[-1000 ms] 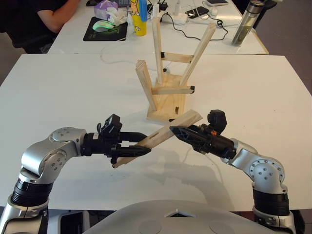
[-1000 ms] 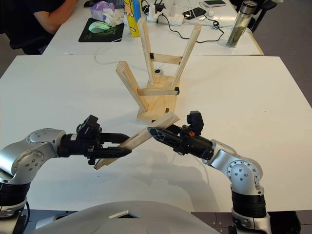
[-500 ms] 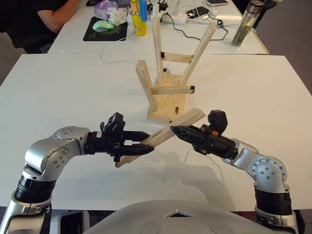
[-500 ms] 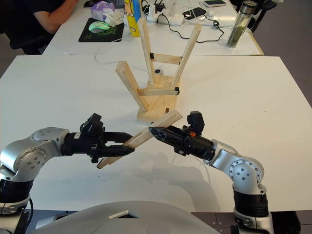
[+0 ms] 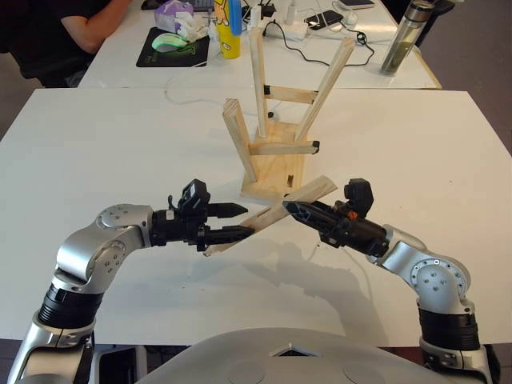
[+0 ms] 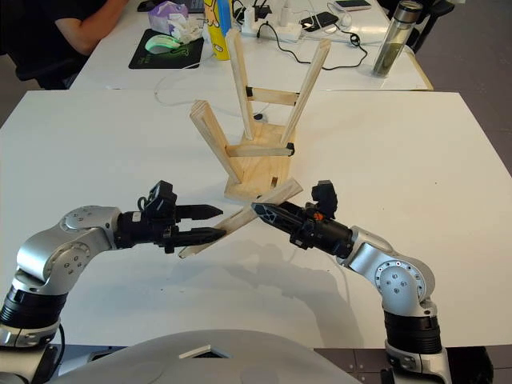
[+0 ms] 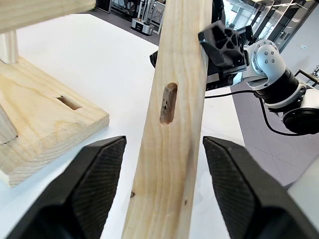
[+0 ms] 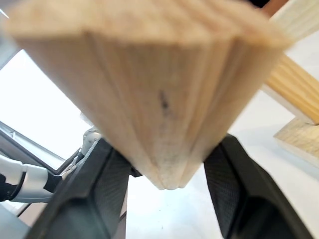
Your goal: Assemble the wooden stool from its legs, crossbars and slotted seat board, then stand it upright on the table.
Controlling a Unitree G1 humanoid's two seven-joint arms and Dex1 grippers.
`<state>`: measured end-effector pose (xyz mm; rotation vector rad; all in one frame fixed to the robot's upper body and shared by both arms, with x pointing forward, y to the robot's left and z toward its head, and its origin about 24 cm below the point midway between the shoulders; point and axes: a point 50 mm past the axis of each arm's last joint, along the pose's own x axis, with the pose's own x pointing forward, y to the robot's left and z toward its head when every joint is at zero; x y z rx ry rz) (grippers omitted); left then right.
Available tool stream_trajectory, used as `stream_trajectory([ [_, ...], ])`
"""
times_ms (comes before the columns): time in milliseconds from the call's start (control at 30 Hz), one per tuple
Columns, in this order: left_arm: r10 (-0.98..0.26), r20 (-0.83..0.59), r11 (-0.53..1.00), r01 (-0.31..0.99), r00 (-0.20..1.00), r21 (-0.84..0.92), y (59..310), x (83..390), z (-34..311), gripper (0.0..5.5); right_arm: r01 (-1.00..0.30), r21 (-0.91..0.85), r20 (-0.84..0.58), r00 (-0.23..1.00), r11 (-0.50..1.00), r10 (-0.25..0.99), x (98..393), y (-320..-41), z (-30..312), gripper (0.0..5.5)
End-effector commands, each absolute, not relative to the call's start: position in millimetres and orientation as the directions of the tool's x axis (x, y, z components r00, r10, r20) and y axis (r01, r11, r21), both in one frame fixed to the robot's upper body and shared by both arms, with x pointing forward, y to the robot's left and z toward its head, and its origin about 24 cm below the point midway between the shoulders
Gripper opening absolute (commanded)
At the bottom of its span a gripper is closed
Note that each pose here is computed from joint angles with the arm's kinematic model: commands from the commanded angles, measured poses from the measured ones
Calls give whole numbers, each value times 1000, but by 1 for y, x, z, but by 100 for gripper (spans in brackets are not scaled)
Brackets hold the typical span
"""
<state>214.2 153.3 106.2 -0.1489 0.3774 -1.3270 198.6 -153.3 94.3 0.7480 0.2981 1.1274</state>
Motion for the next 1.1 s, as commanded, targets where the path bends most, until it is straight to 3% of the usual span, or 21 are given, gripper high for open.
stream_trajectory([
  [33, -968, -151, 240, 918, 202, -315, 153, 216, 113, 346, -721, 648, 147, 434, 245, 889, 202, -157, 96, 210],
  [167, -963, -108, 267, 899, 245, -348, 161, 216, 119, 396, -712, 634, 78, 446, 301, 892, 201, -171, 90, 210],
  [433, -936, -103, 350, 868, 336, -353, 165, 207, 114, 400, -682, 596, -80, 476, 425, 876, 197, -236, 103, 209],
  [567, -871, -154, 490, 848, 467, -201, 146, 212, 98, 346, -690, 539, -80, 529, 483, 845, 211, -264, 124, 209],
  [733, -719, -205, 686, 726, 664, -49, 117, 219, 75, 275, -734, 473, -71, 519, 487, 852, 228, -273, 146, 209],
  [900, -646, -260, 754, 653, 718, -69, 95, 224, 61, 212, -758, 456, -69, 493, 467, 867, 235, -276, 156, 209],
  [1100, -626, -302, 758, 652, 719, -21, 73, 234, 53, 123, -766, 431, -97, 486, 477, 869, 242, -282, 158, 209],
])
